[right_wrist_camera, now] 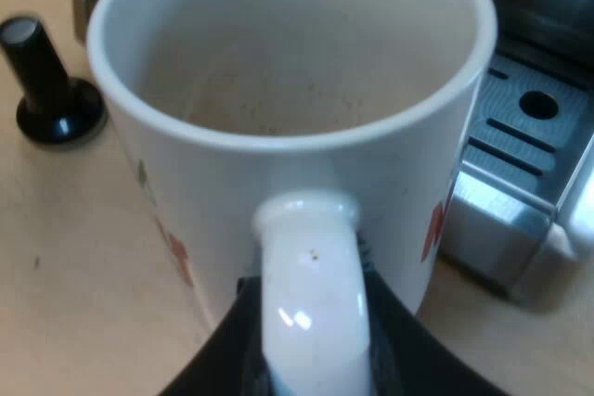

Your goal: Place mug into machine

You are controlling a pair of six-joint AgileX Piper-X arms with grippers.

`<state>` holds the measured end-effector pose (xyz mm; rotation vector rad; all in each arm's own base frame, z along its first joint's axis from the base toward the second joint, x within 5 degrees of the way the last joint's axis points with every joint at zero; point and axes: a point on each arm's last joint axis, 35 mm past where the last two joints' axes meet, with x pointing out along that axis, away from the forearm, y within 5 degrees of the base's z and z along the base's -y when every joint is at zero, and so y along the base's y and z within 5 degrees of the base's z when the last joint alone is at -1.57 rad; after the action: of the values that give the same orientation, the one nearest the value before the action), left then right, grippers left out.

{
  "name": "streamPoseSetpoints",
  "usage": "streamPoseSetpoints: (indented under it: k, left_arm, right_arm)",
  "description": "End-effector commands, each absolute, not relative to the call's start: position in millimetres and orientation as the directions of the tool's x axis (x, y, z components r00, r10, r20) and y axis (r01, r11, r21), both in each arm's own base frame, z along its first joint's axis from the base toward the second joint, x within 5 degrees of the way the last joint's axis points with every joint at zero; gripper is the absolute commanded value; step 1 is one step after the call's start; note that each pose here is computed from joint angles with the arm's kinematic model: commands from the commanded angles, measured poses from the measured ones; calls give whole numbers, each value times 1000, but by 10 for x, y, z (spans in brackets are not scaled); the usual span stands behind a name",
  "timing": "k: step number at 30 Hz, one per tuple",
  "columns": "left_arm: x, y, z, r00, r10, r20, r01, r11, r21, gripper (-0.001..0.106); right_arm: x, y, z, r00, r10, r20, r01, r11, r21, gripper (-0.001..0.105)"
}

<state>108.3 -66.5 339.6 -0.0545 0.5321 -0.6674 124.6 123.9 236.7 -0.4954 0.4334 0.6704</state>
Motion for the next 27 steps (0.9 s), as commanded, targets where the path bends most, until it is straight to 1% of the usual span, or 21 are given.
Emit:
streamPoseSetpoints:
  k: [1, 4, 8, 10, 19, 27]
  left_arm:
    - [1091, -660, 3387, 682, -573, -455, 558, 809, -182, 79]
    - [1096, -662, 3339, 676, -570, -467, 561, 809, -176, 79]
    - [1100, -665, 3293, 671, -568, -478, 559, 810, -178, 79]
    - [1104, -667, 3248, 666, -565, -487, 557, 811, -179, 79]
    - [1104, -673, 3250, 658, -578, -482, 568, 802, -186, 79]
    - [1104, -673, 3250, 658, -578, -482, 568, 802, -186, 79]
  right_arm:
    - [1384, 1379, 2430, 744, 498, -446, -642, 718, -268, 0]
    - [1475, 1478, 2379, 751, 506, -424, -634, 732, -250, 0]
    - [1551, 1561, 2330, 756, 517, -402, -633, 734, -245, 0]
    - [1635, 1653, 2241, 757, 523, -392, -634, 735, -242, 0]
    - [1779, 1808, 2078, 766, 533, -361, -628, 741, -239, 0]
    - [1917, 1951, 2052, 770, 524, -364, -622, 746, -241, 0]
